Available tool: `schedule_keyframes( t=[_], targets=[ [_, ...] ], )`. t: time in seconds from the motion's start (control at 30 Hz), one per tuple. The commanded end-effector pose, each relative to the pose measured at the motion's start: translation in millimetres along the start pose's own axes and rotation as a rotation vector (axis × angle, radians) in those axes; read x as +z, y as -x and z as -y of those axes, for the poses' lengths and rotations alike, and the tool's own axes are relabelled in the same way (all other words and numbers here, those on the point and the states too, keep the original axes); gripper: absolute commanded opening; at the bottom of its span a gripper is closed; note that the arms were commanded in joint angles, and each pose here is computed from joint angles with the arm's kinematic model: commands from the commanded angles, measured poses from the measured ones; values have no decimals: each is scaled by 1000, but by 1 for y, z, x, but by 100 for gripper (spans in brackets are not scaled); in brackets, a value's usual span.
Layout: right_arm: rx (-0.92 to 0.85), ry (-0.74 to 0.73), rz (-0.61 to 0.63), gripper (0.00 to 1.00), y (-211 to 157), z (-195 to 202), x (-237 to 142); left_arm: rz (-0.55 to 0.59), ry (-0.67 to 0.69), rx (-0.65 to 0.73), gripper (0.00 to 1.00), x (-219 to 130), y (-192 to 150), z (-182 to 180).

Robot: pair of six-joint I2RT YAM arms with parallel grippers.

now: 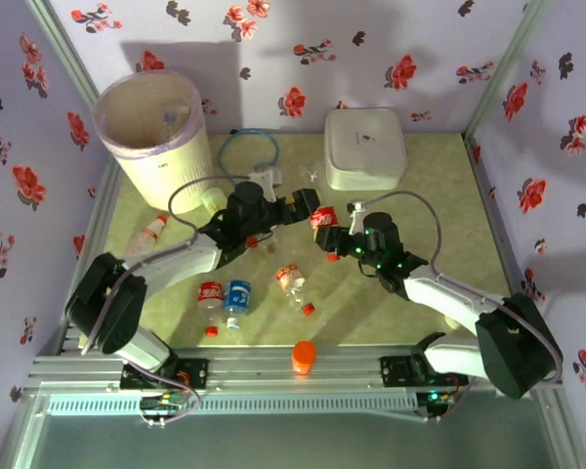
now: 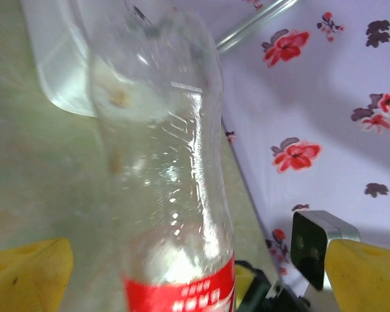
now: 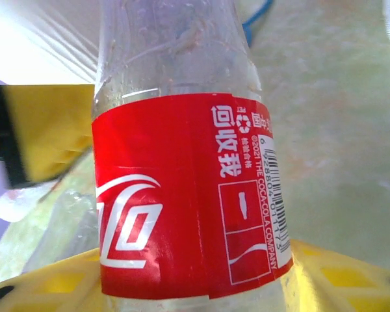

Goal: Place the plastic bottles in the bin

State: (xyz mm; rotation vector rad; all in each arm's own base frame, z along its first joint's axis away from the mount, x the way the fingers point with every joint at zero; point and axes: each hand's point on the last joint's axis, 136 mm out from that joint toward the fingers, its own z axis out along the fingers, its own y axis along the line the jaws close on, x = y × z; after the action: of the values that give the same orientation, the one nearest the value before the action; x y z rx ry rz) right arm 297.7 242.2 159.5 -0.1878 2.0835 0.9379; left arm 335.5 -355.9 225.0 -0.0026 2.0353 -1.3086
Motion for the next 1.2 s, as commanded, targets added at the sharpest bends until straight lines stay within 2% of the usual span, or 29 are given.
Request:
schedule_keyframes(
  t=[0.0, 0.17, 0.5, 0.63, 0.73, 0.8, 0.9, 0.93, 1.03, 1.17],
  targets=[
    [-38, 122, 98, 45, 20, -34, -1, 18, -120, -64, 100, 14, -3, 22],
    [-35, 154, 116, 45, 18, -43, 5, -18, -60, -80, 100, 28, -20, 8],
    [-46, 124, 89, 46, 9, -38, 13, -8, -50, -94, 68, 31, -21, 3],
    [-66, 101, 77, 54, 8, -34, 11, -13, -42, -92, 63, 34, -21, 0],
    [-95, 44, 51, 55, 6, -28, 5, -9, -23, -77, 61, 32, -15, -3],
    [-127, 16, 31, 64, 6, -26, -1, -11, 5, -56, 58, 30, -12, -7],
    [-156, -30, 34, 92, 10, -22, -15, -21, 38, -17, 55, 29, -8, -9],
    [-164, -53, 46, 99, 12, -19, -20, -25, 49, -8, 55, 29, -8, -10],
    [-177, -169, 105, 99, 22, -2, -43, -35, 65, 34, 53, 27, -1, -4],
    [-181, -293, 150, 99, 30, 23, -72, -45, 94, 160, 50, 19, 23, 14]
  ],
)
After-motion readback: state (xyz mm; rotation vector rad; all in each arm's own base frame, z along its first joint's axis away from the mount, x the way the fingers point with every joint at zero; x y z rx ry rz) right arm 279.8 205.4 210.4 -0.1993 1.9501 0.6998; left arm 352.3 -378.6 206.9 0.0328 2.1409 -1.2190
